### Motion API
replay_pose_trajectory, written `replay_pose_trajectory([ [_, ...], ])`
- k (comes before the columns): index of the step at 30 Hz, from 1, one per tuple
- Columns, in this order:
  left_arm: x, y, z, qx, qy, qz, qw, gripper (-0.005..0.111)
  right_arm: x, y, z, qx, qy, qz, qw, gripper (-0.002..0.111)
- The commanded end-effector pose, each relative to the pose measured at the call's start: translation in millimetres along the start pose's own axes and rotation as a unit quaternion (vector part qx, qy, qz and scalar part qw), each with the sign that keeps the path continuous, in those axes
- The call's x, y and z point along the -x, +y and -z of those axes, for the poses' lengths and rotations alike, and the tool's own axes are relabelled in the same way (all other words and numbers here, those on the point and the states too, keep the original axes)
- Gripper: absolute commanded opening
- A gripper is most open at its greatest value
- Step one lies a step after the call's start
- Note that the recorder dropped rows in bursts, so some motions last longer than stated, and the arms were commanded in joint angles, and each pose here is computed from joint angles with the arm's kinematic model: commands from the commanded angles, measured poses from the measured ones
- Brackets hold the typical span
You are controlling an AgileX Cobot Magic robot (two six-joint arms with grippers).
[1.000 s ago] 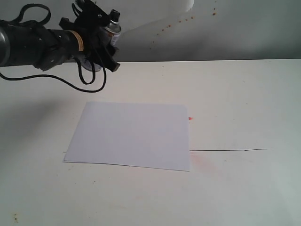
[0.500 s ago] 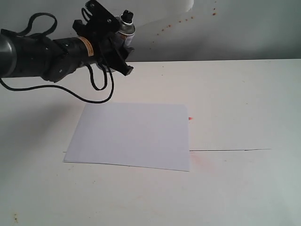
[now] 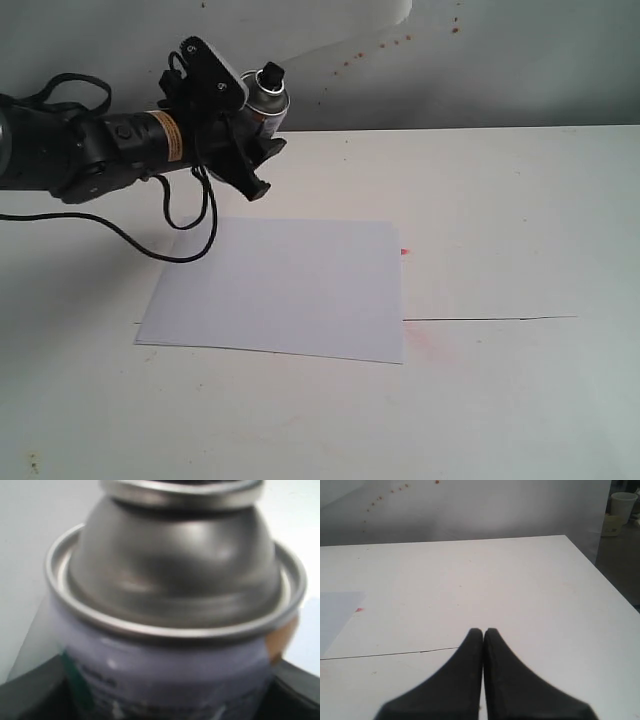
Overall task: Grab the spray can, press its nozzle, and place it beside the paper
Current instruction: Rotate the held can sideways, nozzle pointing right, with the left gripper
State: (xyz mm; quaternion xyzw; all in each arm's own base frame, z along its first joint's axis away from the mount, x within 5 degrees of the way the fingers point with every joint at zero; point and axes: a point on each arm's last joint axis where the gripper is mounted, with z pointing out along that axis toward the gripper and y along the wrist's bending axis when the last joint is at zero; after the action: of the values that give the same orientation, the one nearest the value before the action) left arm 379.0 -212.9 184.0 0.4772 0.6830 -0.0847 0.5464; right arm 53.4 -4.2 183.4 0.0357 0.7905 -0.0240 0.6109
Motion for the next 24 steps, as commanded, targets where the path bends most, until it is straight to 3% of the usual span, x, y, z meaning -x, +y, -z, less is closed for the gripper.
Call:
replay_pose_trajectory([
  [1, 10.3, 15.4, 19.0, 0.009, 0.026, -0.021, 0.999, 0.000, -1.0, -0.1, -0.2, 0.000, 0.000, 0.006, 1.000, 0.000],
  [7, 20.8, 25.3, 36.9, 0.019, 0.051, -0.032, 0.998, 0.000, -1.0, -0.1, -0.2, 0.000, 0.000, 0.006, 1.000, 0.000],
  [16, 20.5, 8.8, 30.2, -0.060, 0.012, -0.048, 0.997, 0.000, -1.0, -0.1, -0.2, 0.000, 0.000, 0.006, 1.000, 0.000],
  [20, 8.0, -2.2, 24.4, -0.111, 0.027, -0.120, 0.986, 0.000, -1.0, -0.1, -0.2, 0.000, 0.000, 0.006, 1.000, 0.000],
  [24, 2.9, -2.6, 24.2, -0.117, 0.047, -0.156, 0.980, 0.000, -1.0, -0.1, -0.2, 0.000, 0.000, 0.006, 1.000, 0.000],
])
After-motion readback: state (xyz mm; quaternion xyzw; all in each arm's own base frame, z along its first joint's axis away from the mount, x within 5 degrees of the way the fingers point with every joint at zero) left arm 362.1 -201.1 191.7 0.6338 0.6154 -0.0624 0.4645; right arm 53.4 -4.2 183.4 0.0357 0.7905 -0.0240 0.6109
